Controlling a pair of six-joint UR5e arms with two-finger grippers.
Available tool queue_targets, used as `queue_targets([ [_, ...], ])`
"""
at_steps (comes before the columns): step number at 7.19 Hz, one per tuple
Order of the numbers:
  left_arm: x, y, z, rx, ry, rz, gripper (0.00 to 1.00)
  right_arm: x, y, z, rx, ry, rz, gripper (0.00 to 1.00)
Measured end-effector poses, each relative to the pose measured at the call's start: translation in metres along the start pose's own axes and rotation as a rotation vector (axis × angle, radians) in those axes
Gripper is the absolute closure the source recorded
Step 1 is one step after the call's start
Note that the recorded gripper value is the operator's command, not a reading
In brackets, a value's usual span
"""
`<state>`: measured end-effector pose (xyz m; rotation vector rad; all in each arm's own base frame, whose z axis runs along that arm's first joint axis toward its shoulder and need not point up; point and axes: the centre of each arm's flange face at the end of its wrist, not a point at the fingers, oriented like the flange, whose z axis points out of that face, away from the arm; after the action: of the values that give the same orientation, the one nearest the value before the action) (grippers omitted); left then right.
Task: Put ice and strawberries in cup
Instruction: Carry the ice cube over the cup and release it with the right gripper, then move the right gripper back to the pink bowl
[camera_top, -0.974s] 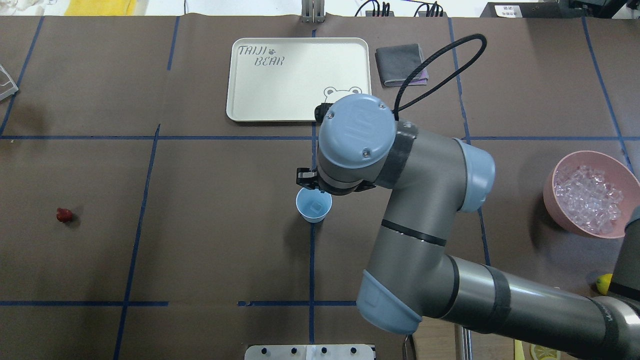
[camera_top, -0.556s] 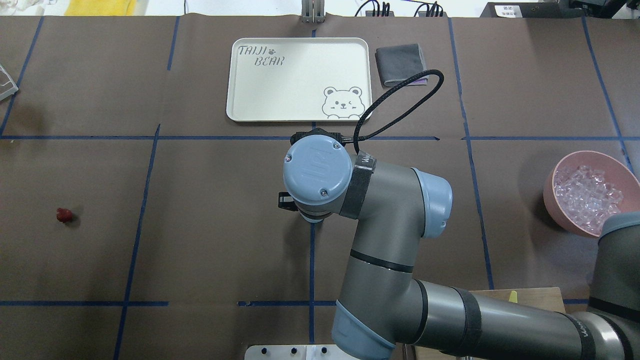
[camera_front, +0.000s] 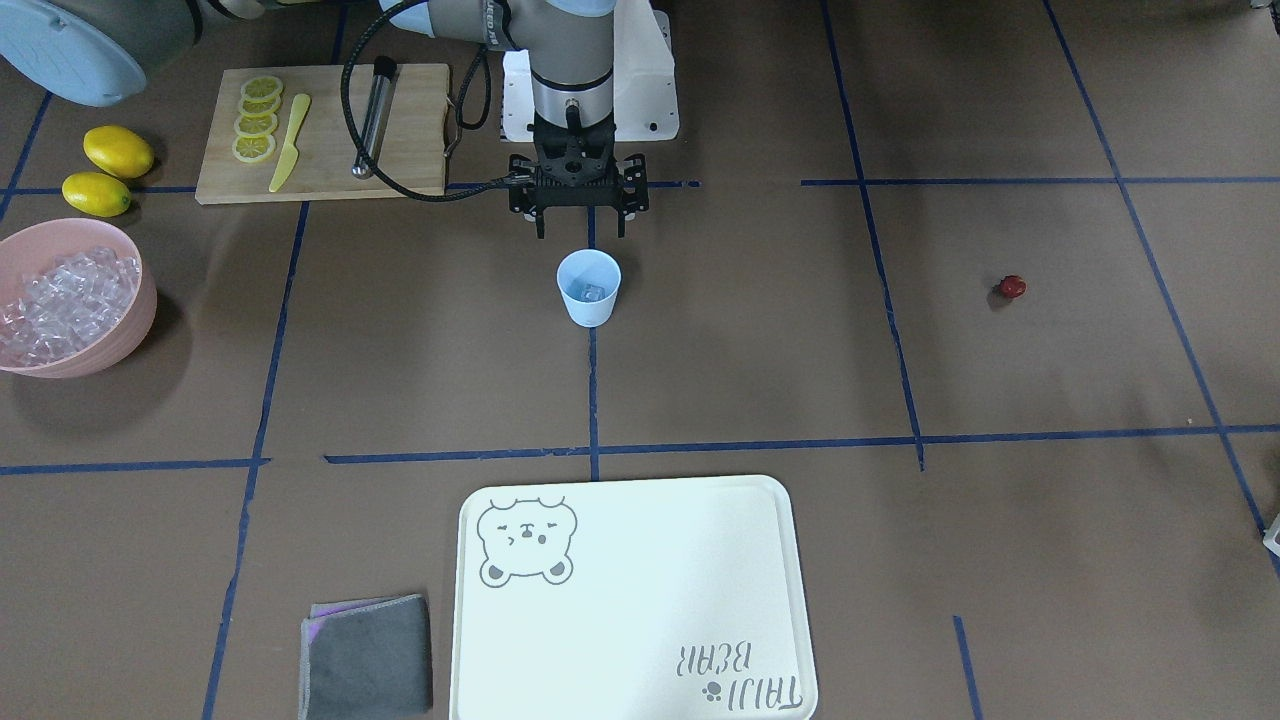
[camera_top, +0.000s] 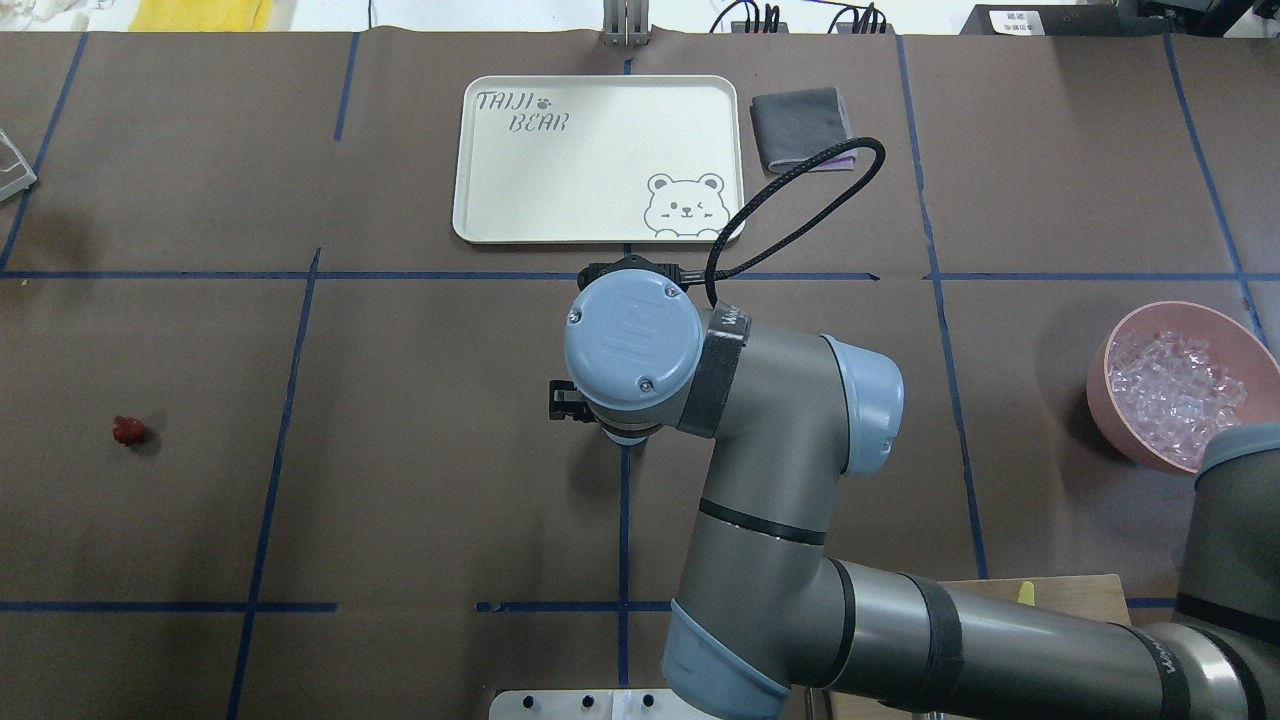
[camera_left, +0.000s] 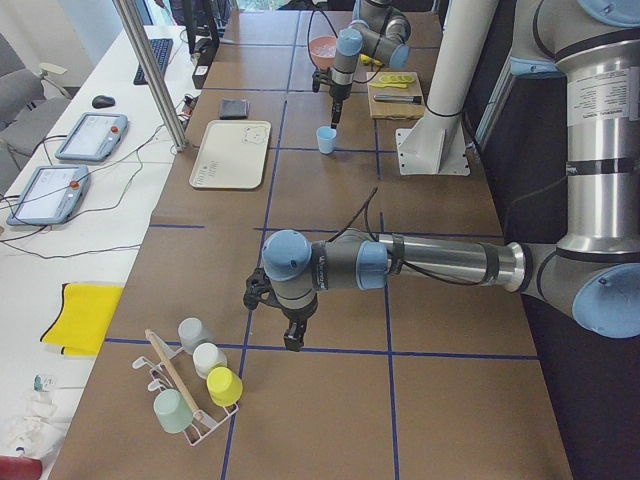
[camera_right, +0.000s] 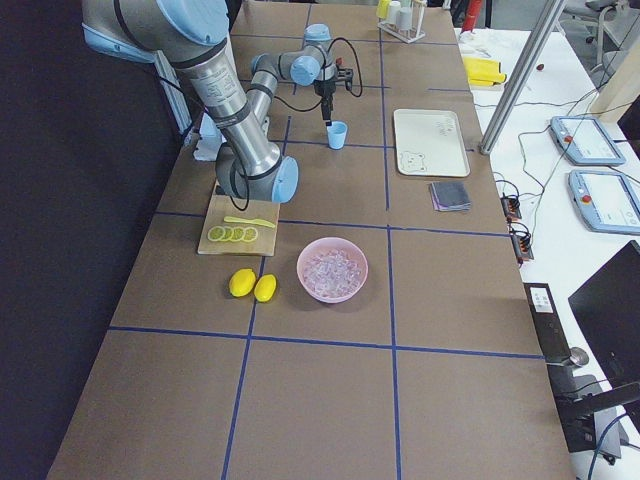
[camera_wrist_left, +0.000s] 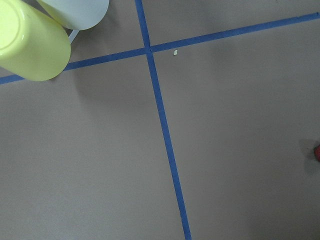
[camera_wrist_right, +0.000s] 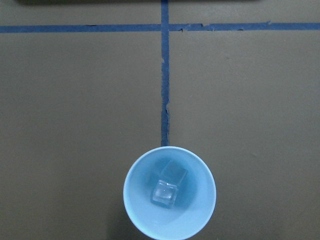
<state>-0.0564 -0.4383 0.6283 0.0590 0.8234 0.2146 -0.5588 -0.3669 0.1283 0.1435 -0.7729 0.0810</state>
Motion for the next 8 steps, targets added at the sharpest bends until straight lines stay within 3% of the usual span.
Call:
queue_targets([
  [1, 0.0, 0.0, 0.0, 0.0, 0.0, 0.0, 0.0, 0.012, -0.008, -0.004, 0.004, -0.002, -0.003, 0.01],
  [3, 0.0, 0.0, 0.0, -0.001, 0.0, 0.0, 0.0, 0.093, -0.029, -0.024, 0.011, -0.011, -0.09, 0.01],
  [5, 0.0, 0.0, 0.0, 0.0, 0.0, 0.0, 0.0, 0.215, -0.043, -0.046, 0.002, -0.016, -0.201, 0.01],
  [8, 0.0, 0.0, 0.001, -0.001, 0.0, 0.001, 0.0, 0.402, -0.062, -0.045, -0.02, -0.047, -0.301, 0.01],
])
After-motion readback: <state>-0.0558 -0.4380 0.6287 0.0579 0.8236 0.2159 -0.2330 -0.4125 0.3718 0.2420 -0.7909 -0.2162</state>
